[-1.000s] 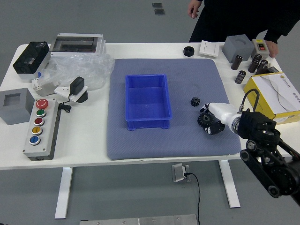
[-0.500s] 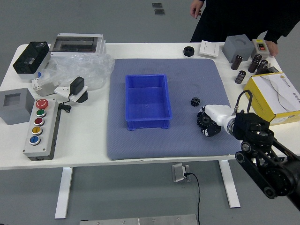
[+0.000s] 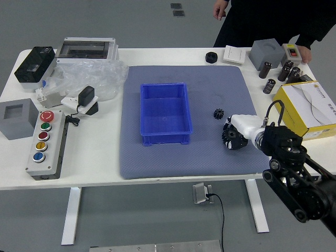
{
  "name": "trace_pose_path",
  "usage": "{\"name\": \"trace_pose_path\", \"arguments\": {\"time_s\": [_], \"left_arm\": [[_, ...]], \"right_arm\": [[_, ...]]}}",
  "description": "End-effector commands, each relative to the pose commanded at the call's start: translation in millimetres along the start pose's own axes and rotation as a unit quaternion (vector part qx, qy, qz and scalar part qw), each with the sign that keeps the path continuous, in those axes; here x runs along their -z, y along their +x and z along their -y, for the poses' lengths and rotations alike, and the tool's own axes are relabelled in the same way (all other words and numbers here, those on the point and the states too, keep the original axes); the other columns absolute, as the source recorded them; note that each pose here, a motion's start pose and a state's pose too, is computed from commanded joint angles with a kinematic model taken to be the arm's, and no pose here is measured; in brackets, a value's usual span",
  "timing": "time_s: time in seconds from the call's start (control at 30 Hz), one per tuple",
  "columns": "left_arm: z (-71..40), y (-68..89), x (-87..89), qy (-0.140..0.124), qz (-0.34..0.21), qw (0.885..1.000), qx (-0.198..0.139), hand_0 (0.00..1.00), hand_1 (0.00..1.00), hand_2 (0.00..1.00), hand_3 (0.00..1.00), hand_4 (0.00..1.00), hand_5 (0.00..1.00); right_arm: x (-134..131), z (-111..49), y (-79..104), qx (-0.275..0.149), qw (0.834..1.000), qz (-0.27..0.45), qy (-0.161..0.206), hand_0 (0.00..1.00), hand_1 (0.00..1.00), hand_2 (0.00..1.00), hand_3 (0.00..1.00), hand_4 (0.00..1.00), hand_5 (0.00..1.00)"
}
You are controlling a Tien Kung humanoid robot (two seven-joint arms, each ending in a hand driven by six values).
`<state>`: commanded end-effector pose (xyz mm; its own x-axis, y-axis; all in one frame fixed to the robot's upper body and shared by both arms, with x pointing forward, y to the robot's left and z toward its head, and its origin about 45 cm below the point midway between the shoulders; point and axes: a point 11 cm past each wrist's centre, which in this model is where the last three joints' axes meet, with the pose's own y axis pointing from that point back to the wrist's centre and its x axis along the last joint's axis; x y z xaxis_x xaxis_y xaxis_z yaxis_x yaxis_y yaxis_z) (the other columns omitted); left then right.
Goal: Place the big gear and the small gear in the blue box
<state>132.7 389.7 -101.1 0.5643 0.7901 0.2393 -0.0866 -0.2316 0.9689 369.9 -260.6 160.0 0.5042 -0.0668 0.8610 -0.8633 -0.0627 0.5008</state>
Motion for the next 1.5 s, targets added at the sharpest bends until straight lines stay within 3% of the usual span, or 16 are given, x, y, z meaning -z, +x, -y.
{"name": "trace_pose_path", "arguments": {"time_s": [0.07, 0.47, 1.1, 1.5], "left_arm": [[0.0, -0.1, 0.1, 0.000, 0.000, 1.000, 0.000, 0.785, 0.754, 0.747, 0.695, 0.603, 0.305], [-0.2, 1.6, 0.1, 0.000, -0.001, 1.000, -0.002, 0.784, 0.754, 0.746, 0.691, 0.603, 0.300], [-0.6, 3.7, -0.8, -0.001, -0.004, 1.000, -0.003, 0.784, 0.753, 0.745, 0.692, 0.606, 0.292], [-0.7, 4.3, -0.6, -0.001, -0.005, 1.000, -0.004, 0.784, 0.752, 0.744, 0.691, 0.605, 0.291]], "right_arm": [[-0.3, 0.2, 0.1, -0.002, 1.000, 0.000, -0.001, 0.518, 0.459, 0.508, 0.546, 0.486, 0.268], [-1.5, -1.0, 11.1, -0.024, 1.000, 0.010, 0.001, 0.503, 0.441, 0.475, 0.514, 0.487, 0.272], [3.3, -9.9, 72.1, -0.098, 0.995, 0.031, 0.015, 0.521, 0.434, 0.463, 0.496, 0.495, 0.265], [38.2, -12.7, 103.9, -0.129, 0.990, 0.028, 0.058, 0.515, 0.433, 0.459, 0.492, 0.498, 0.261]]}}
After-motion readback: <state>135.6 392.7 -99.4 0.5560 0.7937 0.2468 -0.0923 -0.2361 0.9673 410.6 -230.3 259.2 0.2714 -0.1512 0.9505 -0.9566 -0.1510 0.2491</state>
